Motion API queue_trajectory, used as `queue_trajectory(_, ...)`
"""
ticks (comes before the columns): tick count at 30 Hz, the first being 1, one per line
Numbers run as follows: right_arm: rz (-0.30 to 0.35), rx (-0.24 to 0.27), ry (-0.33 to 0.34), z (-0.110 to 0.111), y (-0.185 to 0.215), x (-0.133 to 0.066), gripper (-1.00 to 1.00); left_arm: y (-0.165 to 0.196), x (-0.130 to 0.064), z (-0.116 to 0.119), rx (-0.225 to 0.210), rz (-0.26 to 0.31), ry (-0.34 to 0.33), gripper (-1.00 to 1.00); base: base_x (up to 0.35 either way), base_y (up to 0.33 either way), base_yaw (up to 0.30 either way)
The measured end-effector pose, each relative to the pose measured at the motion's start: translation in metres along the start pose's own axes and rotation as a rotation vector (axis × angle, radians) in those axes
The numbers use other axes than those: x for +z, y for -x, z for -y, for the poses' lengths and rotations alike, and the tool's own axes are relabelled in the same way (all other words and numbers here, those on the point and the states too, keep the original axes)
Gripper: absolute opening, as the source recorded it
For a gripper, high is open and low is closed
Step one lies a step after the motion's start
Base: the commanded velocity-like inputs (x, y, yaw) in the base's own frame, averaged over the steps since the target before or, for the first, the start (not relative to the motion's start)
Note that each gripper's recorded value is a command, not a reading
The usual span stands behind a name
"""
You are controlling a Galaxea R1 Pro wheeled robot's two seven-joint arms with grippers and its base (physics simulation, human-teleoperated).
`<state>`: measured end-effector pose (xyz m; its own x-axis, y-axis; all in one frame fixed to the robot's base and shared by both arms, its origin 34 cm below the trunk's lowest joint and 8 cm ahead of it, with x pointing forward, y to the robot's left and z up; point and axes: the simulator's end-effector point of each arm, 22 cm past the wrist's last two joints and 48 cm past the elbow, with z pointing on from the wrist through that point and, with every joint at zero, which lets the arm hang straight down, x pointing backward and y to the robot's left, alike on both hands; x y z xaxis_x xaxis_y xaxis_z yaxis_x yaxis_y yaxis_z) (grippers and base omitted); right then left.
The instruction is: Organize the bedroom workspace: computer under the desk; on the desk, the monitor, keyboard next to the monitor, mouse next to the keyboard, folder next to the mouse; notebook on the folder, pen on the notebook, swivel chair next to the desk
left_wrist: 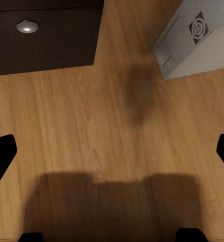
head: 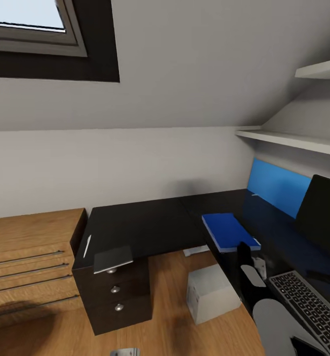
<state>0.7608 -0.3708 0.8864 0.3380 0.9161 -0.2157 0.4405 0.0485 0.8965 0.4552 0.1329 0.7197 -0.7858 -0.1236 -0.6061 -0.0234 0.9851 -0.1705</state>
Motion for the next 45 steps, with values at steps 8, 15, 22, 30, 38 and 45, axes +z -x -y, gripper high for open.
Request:
queue_trajectory(8, 0.058, -0.001, -0.017, 0.008, 0.004, -0.004, -1.0, -0.005, 0.001, -0.002, 0.003, -0.01, 0.005, 1.0, 0.065, 0.0, 0.0)
queue_trajectory(15, 0.061, 0.0, -0.017, 0.008, 0.004, -0.004, -1.0, -0.005, 0.001, -0.002, 0.004, -0.01, 0.005, 1.0, 0.278, 0.0, 0.0)
queue_trajectory(22, 0.056, 0.006, -0.024, 0.01, 0.003, -0.004, -1.0, -0.005, 0.001, -0.002, 0.004, -0.009, 0.005, 1.0, 0.295, 0.0, 0.0)
queue_trajectory(30, 0.057, 0.024, -0.037, 0.014, 0.006, -0.003, -1.0, -0.005, 0.001, -0.002, 0.004, -0.01, 0.007, 1.0, 0.204, 0.0, 0.0)
queue_trajectory(38, 0.056, 0.079, -0.071, 0.026, 0.005, -0.003, -1.0, -0.005, 0.001, -0.003, 0.003, -0.01, 0.008, 1.0, 0.016, 0.0, 0.0)
queue_trajectory(45, 0.062, 0.084, -0.077, 0.028, 0.008, -0.003, -1.0, -0.004, 0.001, -0.003, 0.006, -0.007, 0.009, 1.0, 0.0, 0.0, 0.0)
